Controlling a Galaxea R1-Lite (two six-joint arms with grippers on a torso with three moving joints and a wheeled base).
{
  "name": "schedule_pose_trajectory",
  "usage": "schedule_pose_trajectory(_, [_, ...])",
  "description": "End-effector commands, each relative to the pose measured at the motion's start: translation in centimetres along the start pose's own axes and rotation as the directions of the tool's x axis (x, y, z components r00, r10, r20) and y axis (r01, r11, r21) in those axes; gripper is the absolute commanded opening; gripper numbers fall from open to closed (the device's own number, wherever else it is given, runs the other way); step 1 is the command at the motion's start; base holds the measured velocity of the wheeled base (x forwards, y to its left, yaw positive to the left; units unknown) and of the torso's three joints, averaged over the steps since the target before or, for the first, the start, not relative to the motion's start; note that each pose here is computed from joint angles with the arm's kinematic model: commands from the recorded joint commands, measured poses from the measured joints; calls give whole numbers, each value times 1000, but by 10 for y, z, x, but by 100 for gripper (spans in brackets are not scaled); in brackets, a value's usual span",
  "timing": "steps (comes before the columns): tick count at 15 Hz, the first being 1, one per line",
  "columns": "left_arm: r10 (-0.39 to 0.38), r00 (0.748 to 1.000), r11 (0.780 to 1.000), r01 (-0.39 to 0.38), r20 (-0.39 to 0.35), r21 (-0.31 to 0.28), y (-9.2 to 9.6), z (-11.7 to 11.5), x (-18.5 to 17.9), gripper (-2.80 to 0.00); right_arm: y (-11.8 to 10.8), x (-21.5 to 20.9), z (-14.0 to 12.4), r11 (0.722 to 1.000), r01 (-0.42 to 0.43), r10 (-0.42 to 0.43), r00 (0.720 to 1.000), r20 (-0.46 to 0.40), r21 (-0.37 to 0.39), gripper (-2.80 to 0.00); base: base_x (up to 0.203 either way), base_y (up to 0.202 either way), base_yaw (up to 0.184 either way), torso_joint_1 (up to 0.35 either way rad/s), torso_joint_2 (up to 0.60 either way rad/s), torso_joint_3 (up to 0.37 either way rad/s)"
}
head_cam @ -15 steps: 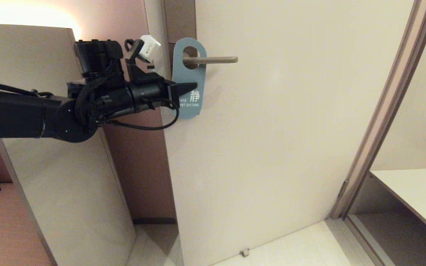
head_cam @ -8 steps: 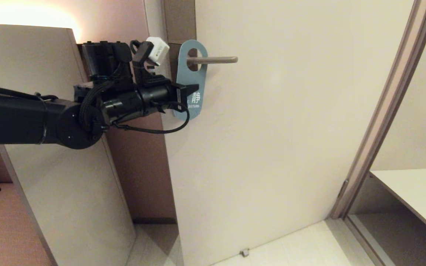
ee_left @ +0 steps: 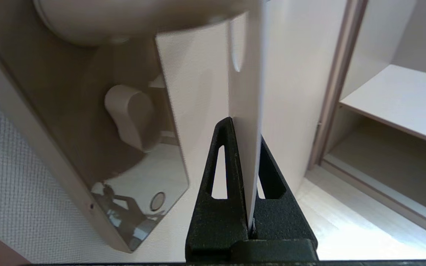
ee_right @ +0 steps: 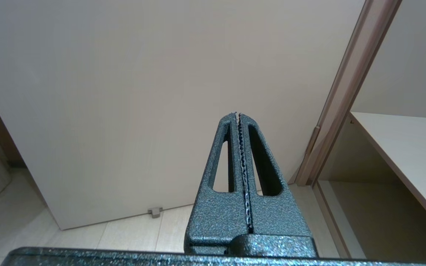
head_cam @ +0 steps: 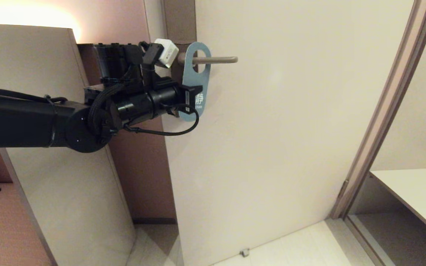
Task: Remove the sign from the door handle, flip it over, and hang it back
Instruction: Take down the sign
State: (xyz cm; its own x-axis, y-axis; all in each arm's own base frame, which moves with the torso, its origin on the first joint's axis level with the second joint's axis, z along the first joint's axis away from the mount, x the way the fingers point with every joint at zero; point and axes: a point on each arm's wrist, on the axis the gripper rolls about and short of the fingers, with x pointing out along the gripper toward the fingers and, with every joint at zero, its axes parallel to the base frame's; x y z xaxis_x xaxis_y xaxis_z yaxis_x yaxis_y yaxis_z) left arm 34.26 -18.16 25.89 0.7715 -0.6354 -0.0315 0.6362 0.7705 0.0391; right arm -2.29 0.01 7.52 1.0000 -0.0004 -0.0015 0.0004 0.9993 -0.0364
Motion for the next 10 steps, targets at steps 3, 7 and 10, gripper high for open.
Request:
schedule_pose_trajectory(3, [52,998,999,-52,-33,1,-3,-15,13,-280,0,0,0,1000,0,0,1000,-2,0,-280,0,0,0,0,0,0])
schedule_pose_trajectory(7, [52,998,999,-52,-24,4,-15,-14,23,-280,0,0,0,1000,-2,2,1000,-2,0,-280,0,0,0,0,0,0])
schedule_pose_trajectory(10, [56,998,998,-56,5,8,-22,-7,29,-280,0,0,0,1000,0,0,1000,-2,0,-280,0,0,0,0,0,0])
